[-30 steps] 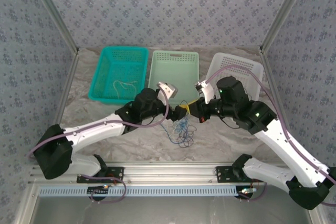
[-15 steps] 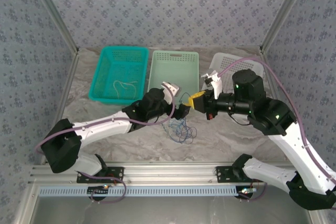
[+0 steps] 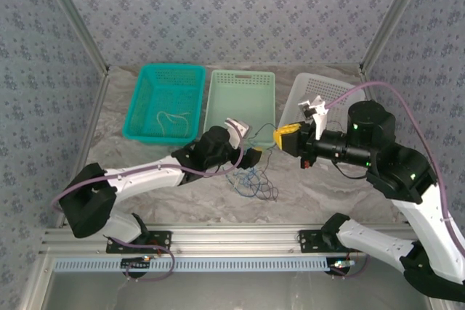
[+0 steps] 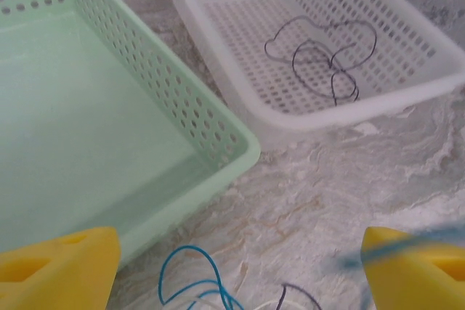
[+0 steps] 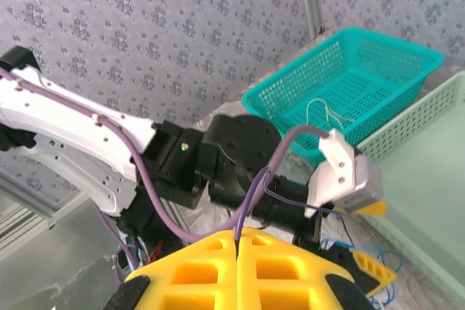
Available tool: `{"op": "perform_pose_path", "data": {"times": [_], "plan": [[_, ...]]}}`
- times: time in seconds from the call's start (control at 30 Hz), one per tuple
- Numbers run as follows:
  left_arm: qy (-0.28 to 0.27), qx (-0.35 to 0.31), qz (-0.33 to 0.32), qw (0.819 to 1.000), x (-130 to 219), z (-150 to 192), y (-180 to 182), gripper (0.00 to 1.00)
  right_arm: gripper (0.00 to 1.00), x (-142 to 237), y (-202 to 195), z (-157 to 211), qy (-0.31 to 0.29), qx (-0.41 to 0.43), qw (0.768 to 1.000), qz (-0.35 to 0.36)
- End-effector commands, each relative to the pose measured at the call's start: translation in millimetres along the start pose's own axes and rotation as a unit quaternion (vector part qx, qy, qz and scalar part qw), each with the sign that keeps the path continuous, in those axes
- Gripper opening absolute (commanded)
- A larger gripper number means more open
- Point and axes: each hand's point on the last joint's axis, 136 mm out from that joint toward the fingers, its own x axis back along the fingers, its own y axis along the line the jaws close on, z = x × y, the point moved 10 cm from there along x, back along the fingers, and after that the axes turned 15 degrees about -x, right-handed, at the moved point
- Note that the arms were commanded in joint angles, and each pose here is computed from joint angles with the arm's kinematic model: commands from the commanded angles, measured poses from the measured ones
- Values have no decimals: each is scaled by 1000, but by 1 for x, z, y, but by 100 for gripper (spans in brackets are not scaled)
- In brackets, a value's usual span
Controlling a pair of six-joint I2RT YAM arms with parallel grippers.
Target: Untangle the cables
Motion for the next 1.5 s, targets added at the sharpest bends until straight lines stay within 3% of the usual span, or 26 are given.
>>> {"op": "perform_pose_path", "data": {"times": [0.0,0.4,0.6,0.67,0.83,1.03,1.13,1.27,1.47], "plan": [[21,8,6,1000,-2,12,-4,86,0,13,8,-9,-29,21,999,6],[55,25,-3,998,-17,26,-4,80,0,29,23,-29,-74,38,997,-2],[62,33,4,998,-25,32,-6,60,0,30,25,-33,-78,40,996,-1],[68,31,6,997,-27,34,-8,58,0,34,28,-36,-84,42,996,0],[81,21,1,996,-25,40,-11,58,0,46,35,-43,-104,51,993,1],[4,24,40,999,-1,33,-16,65,0,35,26,-39,-93,47,994,21],[1,10,70,997,4,34,-22,65,0,38,28,-43,-104,52,993,24],[-2,8,109,994,1,40,-32,69,0,46,36,-54,-124,63,990,22],[5,39,85,996,-19,34,-31,71,0,46,44,-62,-129,71,989,-1]]}}
